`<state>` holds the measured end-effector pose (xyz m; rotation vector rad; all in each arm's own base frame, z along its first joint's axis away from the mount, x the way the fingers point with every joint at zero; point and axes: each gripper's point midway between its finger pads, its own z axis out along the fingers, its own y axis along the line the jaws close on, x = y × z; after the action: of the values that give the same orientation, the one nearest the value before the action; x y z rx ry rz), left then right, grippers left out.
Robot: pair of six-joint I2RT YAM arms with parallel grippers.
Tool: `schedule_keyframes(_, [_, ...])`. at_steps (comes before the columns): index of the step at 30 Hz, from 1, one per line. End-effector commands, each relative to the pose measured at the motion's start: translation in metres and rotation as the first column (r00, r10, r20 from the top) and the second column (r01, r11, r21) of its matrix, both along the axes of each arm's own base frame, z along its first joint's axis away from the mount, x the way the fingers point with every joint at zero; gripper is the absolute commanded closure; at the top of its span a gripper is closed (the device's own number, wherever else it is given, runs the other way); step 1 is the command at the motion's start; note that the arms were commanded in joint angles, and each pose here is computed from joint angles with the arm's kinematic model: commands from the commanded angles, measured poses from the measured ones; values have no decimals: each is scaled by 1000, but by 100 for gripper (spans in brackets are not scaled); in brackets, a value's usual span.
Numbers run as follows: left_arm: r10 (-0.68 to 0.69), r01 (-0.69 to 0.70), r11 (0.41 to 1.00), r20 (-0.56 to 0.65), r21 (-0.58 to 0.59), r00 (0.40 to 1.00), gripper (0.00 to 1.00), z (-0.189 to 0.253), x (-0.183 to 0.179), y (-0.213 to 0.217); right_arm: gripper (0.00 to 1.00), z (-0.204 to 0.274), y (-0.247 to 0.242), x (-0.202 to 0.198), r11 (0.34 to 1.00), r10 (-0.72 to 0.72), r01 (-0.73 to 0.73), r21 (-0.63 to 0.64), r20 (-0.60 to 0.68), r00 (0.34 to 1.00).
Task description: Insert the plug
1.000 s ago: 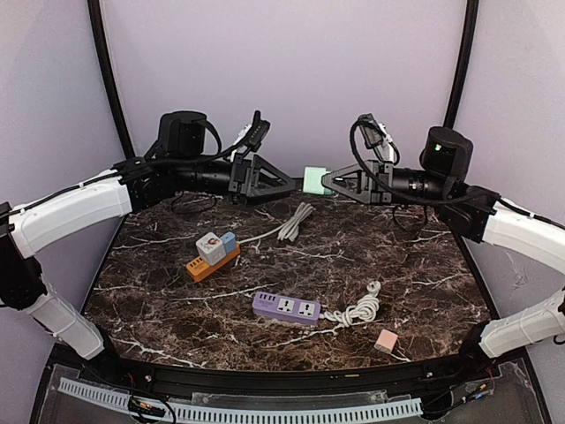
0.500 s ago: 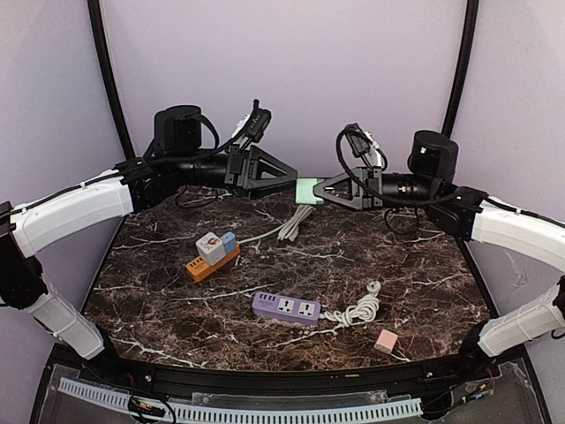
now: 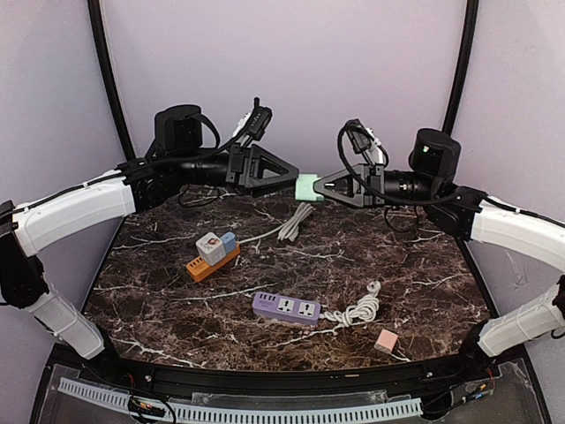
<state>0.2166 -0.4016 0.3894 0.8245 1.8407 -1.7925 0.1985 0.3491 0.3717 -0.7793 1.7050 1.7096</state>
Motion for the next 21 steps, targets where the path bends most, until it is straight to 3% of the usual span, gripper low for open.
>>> schedule_keyframes(1, [-29, 29, 999, 20, -28, 999, 55, 4, -7, -1, 100, 20, 1, 5, 998, -13, 11, 54, 44, 999])
schedule_keyframes(21, [-9, 8, 1000, 22, 5, 1000, 60, -5, -4, -2, 100, 24, 5, 14, 996, -39, 37, 83, 20, 999])
